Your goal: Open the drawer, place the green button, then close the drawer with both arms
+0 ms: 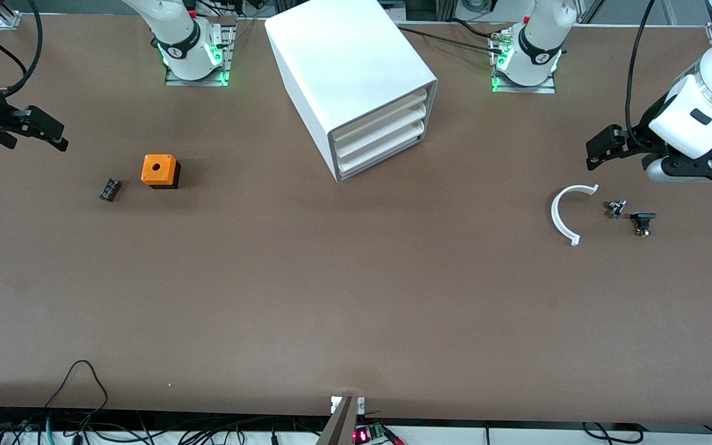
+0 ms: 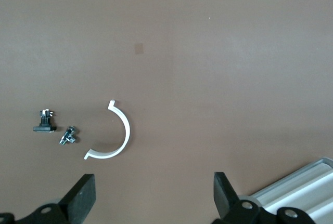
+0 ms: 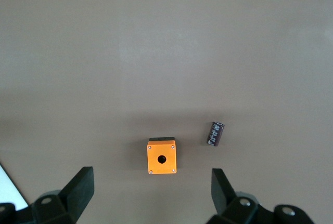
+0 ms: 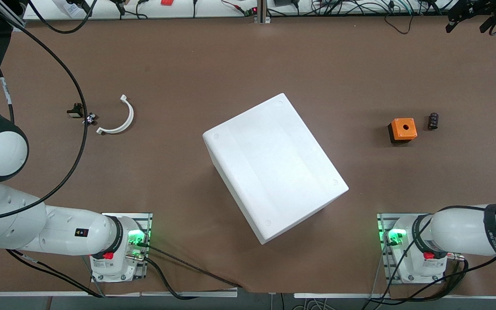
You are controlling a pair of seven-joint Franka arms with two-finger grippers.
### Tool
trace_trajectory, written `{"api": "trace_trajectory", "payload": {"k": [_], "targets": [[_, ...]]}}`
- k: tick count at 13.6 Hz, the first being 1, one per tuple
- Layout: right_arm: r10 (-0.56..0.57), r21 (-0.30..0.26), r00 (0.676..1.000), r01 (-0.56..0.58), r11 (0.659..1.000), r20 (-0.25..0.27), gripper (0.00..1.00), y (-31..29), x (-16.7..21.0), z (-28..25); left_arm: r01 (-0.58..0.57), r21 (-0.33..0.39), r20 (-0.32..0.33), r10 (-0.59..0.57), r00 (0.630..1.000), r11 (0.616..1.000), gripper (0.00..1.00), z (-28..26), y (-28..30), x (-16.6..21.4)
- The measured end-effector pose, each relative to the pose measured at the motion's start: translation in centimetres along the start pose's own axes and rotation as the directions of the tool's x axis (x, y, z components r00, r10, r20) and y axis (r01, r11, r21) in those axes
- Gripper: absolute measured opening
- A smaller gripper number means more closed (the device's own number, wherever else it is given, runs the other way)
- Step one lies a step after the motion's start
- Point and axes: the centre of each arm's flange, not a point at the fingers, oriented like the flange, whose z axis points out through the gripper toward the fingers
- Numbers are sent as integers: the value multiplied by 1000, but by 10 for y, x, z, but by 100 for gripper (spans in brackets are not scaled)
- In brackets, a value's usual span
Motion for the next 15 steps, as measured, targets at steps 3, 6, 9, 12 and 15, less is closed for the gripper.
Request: {"api": "trace_trajectory", "payload": {"k": [3,6,9,12,15], "targets": [[0,0,1000,0,1000,1,100,0,0,0,-14,0,-10,14,1000,1000,100,3,-11,2],[0,0,1000,0,1000,1,100,0,0,0,-4,0,-16,4,1000,1000,100,1,-29,4],[0,0,1000,0,1000,2,100,0,0,1,4,0,-24,-4,1000,1000,100,-4,-40,2],[1,0,1000,-1,1000,4,100,0,1,2,-19,1,-26,19,999,1000,100,-5,-42,1],[2,-1,1000,-2,1000,6,100,0,1,3,-65,2,-26,65,998,998,100,-5,-41,1]]}}
